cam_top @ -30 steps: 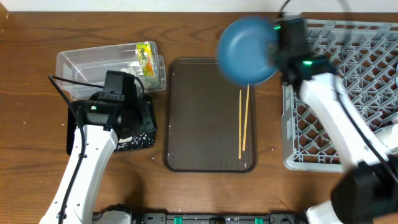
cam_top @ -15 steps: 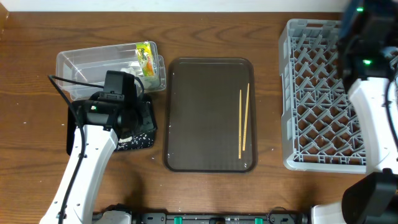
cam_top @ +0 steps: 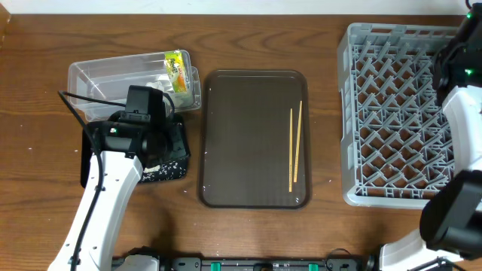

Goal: Sort waste into correct bins and load items into the dishwasher rack
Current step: 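Lift the blue plate and stand it upright in the grey rack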

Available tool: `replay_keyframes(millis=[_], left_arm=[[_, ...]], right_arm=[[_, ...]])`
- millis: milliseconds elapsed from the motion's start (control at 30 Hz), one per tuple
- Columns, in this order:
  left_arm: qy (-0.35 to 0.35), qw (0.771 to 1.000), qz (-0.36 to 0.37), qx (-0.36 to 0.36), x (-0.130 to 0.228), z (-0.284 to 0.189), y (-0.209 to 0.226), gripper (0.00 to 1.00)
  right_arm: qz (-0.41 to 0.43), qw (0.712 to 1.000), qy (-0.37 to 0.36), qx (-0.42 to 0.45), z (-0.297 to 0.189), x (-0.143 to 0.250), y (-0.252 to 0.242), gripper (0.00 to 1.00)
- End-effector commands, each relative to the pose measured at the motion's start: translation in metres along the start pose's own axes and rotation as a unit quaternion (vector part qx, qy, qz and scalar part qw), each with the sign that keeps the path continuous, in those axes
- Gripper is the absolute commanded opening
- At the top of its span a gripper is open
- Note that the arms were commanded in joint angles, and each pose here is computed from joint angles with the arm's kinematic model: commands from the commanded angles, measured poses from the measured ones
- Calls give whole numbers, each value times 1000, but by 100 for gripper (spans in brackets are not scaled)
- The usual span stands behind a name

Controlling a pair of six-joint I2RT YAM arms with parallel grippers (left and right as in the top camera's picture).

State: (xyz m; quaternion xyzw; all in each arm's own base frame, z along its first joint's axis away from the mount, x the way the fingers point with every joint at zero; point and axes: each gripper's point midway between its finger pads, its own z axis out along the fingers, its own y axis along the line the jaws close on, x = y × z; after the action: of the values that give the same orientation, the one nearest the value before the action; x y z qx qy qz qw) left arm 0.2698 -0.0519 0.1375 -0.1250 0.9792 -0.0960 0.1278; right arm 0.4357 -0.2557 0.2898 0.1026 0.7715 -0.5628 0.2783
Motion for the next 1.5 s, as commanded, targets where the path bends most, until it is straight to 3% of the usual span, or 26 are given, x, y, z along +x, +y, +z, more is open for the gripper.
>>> replay_keyframes(millis=[0,333,667,700,833,900,1033,1233,1467], left_arm=[[-7,1000,-3,-1,-4,-4,0,57],[-7,1000,-2,-1,-4,-4,0,57],[-7,1000,-2,-1,-4,-4,0,57],[-7,1000,-3,-1,-4,-4,0,57],[-7,1000,-2,-1,-4,-4,0,57],[-7,1000,-2,-1,-4,-4,0,57],[-7,1000,-2,-1,-4,-4,0,57],[-7,1000,-2,-1,-4,-4,0,57],[-7,1000,-2,-1,-4,-4,0,57]], right_arm=[[-7,1000,13,2,8,5,13,1],[-25,999,10,-42,-10,3,73,1],[-29,996,43,-77,-29,23,98,4],[-33,995,50,-81,-31,28,101,5],[-40,990,78,-111,-40,46,115,32],[-48,985,89,-140,-46,55,125,41],[-51,975,109,-186,-57,68,141,47],[-54,974,118,-184,-60,73,136,54],[6,977,78,-199,-74,46,103,75]])
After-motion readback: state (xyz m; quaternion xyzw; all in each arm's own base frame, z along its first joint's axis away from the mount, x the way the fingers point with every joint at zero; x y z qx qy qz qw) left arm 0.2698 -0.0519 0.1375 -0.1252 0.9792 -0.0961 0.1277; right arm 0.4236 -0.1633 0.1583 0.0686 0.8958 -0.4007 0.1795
